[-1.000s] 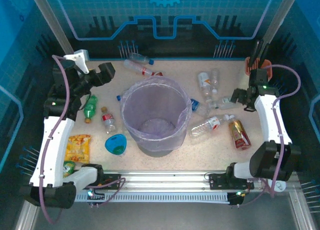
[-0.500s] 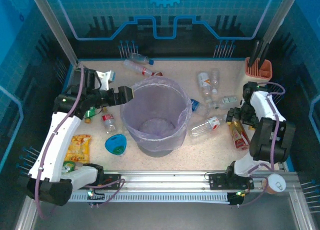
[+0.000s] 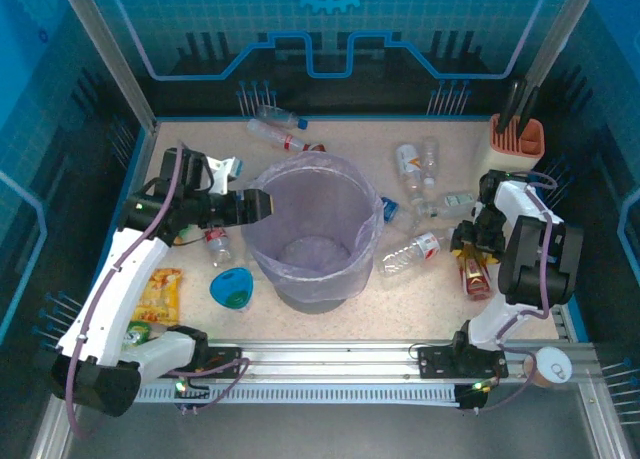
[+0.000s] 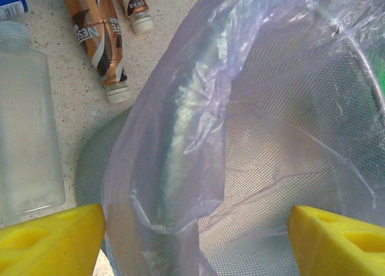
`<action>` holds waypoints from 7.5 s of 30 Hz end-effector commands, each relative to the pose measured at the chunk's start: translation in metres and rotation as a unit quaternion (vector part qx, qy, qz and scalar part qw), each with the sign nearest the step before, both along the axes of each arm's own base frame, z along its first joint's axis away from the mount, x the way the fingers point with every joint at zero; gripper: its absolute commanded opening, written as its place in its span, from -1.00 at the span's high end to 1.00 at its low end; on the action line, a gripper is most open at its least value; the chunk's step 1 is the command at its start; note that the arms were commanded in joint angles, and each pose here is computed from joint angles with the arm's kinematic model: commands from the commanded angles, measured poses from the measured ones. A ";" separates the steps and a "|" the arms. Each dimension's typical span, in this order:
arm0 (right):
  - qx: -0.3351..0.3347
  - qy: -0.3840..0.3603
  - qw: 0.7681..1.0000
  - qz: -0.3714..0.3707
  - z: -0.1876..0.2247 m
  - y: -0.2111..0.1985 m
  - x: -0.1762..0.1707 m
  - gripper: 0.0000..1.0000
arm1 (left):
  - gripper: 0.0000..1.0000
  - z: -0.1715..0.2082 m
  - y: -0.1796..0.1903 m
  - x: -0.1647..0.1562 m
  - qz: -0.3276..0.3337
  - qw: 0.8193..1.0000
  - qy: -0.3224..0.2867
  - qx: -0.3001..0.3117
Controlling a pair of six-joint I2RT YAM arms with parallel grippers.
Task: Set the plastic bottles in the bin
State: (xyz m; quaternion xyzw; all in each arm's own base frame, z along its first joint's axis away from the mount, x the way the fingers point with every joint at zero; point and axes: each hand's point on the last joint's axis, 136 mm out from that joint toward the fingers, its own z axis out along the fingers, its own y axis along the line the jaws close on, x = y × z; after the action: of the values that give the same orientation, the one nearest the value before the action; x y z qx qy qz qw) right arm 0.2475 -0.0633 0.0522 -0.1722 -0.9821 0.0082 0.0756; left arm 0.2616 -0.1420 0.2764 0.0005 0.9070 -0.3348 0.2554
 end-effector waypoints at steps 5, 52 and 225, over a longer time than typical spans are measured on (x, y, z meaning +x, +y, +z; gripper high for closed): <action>-0.006 -0.050 0.999 -0.014 0.034 -0.004 0.008 -0.09 | -0.61 -0.009 -0.001 -0.004 0.006 1.000 0.016 0.001; 0.133 -0.225 0.869 0.419 0.181 0.394 0.006 0.03 | 0.24 -0.032 -0.004 0.022 0.085 0.995 0.023 0.038; 0.171 -0.410 0.779 0.442 0.303 0.379 0.033 -0.99 | 0.45 -0.044 -0.013 0.041 0.058 0.995 -0.014 0.084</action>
State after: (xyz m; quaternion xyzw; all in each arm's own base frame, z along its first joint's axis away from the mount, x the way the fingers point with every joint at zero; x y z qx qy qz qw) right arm 0.2815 0.3394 0.3152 0.3203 -0.8839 -0.1971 -0.2779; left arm 0.3097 -0.1597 0.2529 -0.0367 0.9084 -0.2750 0.3127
